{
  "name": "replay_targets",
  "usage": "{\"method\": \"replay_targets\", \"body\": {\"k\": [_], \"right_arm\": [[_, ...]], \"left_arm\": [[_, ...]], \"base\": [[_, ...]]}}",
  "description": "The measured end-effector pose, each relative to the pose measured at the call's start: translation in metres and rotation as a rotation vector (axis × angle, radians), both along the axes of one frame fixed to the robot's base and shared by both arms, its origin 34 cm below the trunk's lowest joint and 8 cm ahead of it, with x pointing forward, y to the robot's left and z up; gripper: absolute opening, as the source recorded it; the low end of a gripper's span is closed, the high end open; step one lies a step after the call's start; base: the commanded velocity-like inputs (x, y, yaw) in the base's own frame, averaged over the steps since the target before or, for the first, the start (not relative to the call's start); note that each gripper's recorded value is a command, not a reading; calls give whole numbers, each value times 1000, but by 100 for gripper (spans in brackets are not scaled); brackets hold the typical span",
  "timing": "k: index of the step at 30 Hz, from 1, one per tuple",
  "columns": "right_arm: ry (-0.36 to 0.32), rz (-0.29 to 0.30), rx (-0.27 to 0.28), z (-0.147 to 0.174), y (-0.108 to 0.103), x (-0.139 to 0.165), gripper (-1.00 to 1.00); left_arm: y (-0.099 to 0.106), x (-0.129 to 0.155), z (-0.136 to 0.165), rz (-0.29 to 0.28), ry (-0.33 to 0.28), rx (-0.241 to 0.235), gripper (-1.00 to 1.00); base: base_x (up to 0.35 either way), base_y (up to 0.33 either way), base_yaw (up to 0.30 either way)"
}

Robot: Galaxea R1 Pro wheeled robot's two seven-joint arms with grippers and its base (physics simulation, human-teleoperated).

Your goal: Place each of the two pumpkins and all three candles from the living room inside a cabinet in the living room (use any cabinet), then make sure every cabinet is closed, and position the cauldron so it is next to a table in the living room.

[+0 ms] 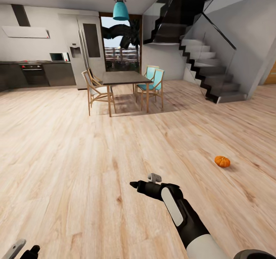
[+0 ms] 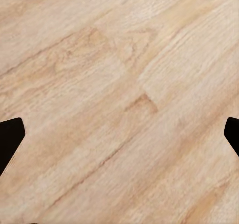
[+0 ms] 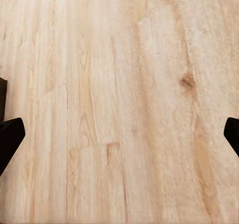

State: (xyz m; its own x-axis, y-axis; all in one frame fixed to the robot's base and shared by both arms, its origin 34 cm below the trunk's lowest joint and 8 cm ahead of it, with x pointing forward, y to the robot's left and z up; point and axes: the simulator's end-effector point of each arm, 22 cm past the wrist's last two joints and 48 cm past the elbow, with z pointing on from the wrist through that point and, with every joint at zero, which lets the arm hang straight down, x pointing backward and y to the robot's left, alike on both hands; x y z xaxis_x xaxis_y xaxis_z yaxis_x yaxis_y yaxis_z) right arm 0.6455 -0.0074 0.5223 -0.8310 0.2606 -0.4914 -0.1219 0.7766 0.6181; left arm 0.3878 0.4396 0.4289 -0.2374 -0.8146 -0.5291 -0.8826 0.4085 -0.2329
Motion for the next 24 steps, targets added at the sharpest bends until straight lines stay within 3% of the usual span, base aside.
{"method": "replay_targets", "body": {"k": [24], "right_arm": [[13,-4,24,2,2,-1,100]], "left_arm": [[0,-1,-3,-2,7,-1,100]], "base": [[0,0,290]]}}
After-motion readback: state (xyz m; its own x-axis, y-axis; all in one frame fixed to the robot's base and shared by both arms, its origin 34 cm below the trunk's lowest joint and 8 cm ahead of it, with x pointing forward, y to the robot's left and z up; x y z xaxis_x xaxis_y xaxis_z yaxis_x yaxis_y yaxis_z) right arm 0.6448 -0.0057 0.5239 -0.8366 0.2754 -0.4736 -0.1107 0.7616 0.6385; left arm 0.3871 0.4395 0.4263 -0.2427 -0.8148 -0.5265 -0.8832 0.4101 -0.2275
